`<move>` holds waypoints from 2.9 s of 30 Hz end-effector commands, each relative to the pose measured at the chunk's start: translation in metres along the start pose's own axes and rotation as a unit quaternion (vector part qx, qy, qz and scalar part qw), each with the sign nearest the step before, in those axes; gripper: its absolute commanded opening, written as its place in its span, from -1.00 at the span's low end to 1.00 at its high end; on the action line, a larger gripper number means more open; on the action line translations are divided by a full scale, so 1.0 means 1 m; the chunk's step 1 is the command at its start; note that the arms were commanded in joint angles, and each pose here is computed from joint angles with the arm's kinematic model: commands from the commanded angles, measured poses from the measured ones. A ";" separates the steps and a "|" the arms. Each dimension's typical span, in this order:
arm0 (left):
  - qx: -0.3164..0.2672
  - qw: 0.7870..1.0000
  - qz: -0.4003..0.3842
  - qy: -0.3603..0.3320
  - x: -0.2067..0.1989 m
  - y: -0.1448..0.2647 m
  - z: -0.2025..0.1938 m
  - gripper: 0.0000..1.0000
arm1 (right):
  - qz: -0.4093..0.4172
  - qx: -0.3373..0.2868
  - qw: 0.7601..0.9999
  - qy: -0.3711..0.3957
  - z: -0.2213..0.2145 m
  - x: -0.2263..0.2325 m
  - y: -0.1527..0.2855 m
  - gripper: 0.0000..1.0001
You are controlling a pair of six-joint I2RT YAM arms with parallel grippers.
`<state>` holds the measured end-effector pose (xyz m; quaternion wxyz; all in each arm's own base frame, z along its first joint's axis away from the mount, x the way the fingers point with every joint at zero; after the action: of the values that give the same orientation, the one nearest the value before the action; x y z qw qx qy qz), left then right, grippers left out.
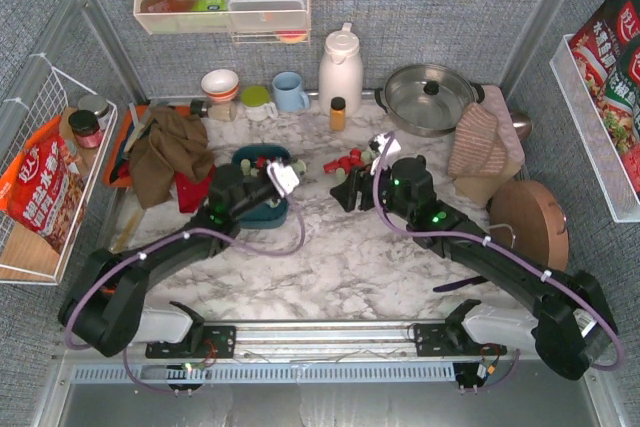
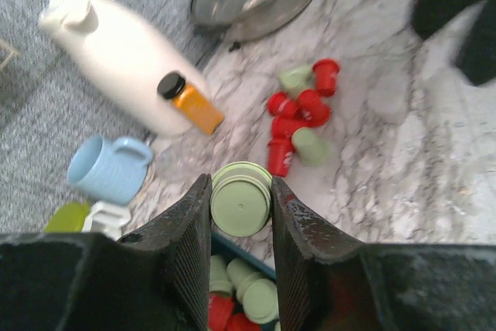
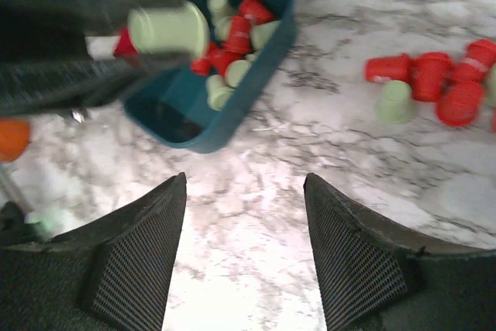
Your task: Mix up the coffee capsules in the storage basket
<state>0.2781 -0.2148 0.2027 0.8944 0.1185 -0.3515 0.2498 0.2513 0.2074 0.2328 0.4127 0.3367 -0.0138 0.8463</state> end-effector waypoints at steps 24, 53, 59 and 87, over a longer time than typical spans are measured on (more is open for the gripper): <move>0.305 0.916 -0.260 0.027 -0.011 0.079 -0.098 0.17 | -0.297 0.103 0.948 0.056 -0.013 -0.098 -0.109 0.37; 0.099 0.994 -0.040 -0.031 0.046 0.057 -0.025 0.99 | -0.344 0.159 0.922 0.081 -0.014 -0.137 -0.163 -0.36; 0.035 0.999 -0.018 -0.001 0.042 0.048 -0.017 0.98 | -0.324 0.140 0.933 0.064 -0.003 -0.117 -0.136 -0.56; -0.080 0.988 -0.125 0.040 -0.038 -0.004 0.003 0.95 | 0.148 0.029 0.988 -0.030 -0.007 0.014 -0.035 -0.64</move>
<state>0.2589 -0.2276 0.1704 0.9412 0.1081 -0.2926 0.1300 0.2691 0.2368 0.2138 0.3012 0.3776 -0.0275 0.8752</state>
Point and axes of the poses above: each gripper's point midway between its finger pads, its own y axis back along the fingers, its own x axis along the line the jaws close on, z = x × y, the point moved 7 cm from there along y, back along the fingers, and after that the axes turned 13 degrees about -y, right-handed, at the moved point
